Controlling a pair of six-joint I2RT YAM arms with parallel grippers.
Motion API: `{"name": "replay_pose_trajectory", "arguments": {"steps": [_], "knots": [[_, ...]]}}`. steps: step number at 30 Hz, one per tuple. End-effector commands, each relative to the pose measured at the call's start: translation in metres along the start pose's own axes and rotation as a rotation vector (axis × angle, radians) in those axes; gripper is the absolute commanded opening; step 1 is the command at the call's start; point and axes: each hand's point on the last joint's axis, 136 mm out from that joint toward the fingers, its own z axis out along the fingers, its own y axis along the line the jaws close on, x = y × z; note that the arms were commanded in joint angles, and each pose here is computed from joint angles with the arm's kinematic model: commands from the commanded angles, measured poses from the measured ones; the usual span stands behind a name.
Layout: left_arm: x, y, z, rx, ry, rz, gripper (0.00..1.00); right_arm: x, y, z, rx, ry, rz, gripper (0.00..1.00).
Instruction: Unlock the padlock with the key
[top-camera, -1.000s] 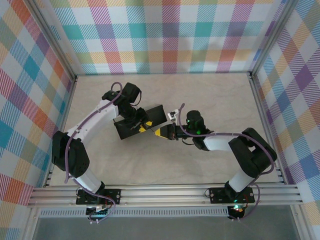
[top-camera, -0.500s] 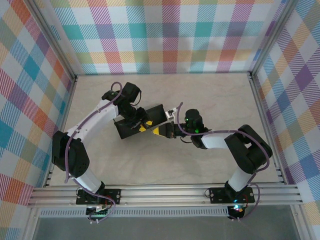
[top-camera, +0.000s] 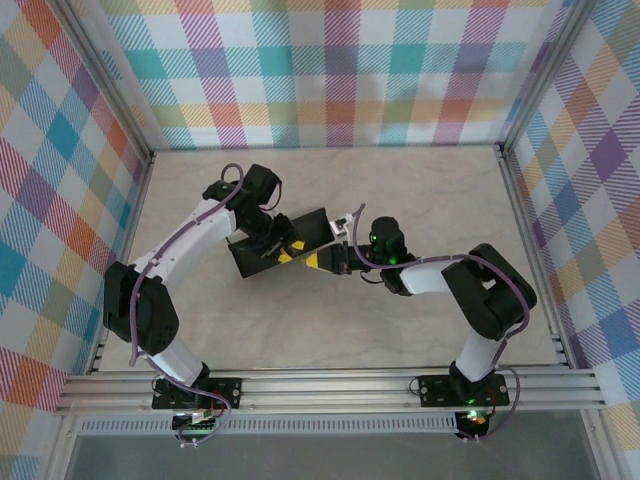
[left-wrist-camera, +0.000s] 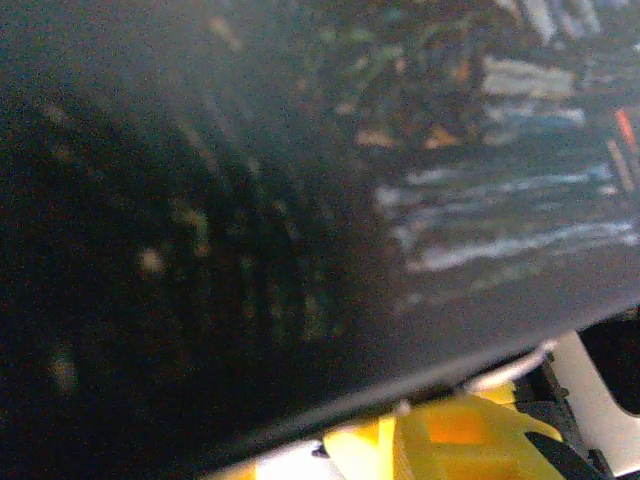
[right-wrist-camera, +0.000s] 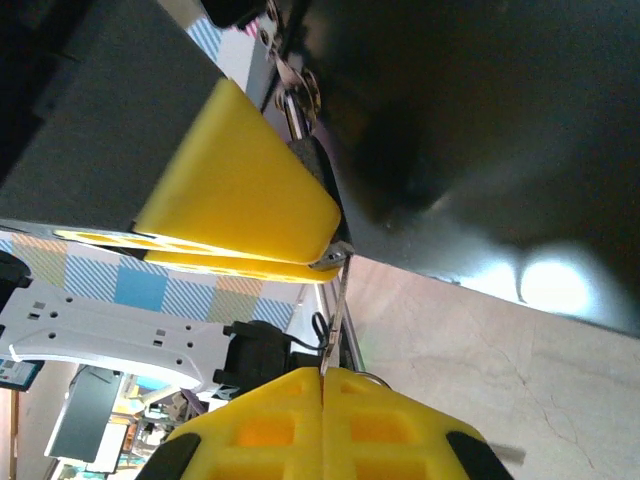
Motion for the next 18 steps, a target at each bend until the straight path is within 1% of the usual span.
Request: {"name": "replay_pose_trajectory", "arguments": {"steps": [1,7,18], "knots": [[0.005,-0.01,-0.013,0.066,0.02,0.012,0.0,-0.008,0.006,-0.007,-0.051,-0.031,-0.053,0.0],[0.005,-0.008,-0.015,0.067,0.016,0.012,0.0,-0.004,0.007,-0.009,-0.023,-0.016,-0.072,0.0],[0.004,-0.008,-0.016,0.075,0.013,0.001,0.0,-0.001,0.016,-0.007,-0.059,-0.011,-0.093,0.0]]}}
